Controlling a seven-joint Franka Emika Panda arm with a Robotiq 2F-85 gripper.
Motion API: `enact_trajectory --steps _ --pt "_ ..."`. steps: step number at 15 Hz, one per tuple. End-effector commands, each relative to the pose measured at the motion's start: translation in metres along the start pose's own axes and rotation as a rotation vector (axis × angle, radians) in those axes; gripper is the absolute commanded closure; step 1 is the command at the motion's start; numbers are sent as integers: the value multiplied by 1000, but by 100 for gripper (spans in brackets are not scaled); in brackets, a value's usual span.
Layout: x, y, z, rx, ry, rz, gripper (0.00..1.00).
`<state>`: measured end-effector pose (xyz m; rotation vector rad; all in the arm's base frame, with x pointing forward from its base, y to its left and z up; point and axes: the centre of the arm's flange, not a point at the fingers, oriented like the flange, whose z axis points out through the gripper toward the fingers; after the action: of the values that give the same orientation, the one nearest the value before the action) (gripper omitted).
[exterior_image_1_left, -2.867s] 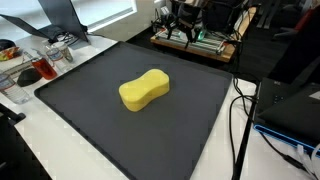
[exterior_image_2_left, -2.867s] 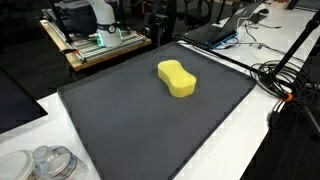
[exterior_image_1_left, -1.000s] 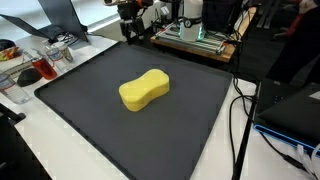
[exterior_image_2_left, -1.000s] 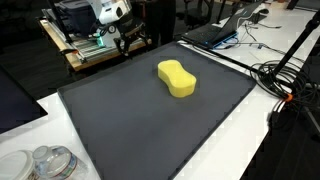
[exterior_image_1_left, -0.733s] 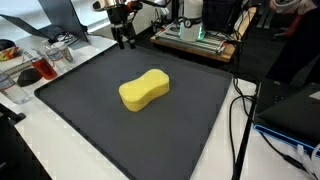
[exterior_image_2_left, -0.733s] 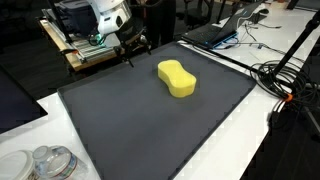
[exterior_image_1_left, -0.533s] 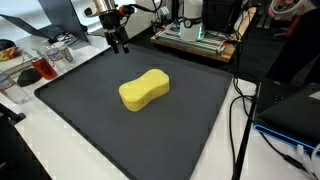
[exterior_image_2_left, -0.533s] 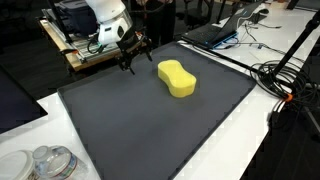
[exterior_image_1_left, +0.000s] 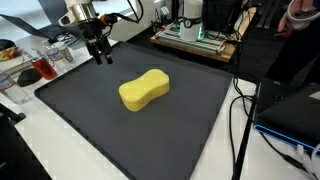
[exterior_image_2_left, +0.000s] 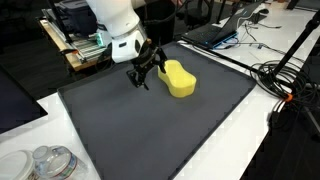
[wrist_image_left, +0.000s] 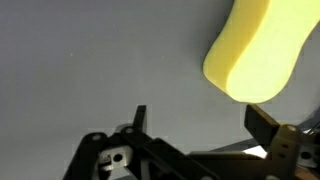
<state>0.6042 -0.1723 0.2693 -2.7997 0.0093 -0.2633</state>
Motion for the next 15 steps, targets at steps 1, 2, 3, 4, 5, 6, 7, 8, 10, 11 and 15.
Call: enact_trajectory --steps 1,2,3,4,5,6,7,8,10,11,15 --pt "49 -1 0 2 -14 -133 0" --pt "59 -5 -1 -9 -22 -162 0" --pt "67 -9 -2 -21 -32 -189 0" --pt "75 -16 -3 -29 -40 -230 0" --pt "83 -22 -4 -46 -51 -255 0" --pt "88 -28 -4 -64 -64 -291 0" --pt "95 -35 -2 -90 -84 -324 0" --pt "99 -42 -1 -107 -95 -371 0" --pt "109 -59 4 -125 -106 -455 0" --pt "113 -67 7 -132 -113 -492 0" --pt "123 -101 17 -158 -122 -635 0"
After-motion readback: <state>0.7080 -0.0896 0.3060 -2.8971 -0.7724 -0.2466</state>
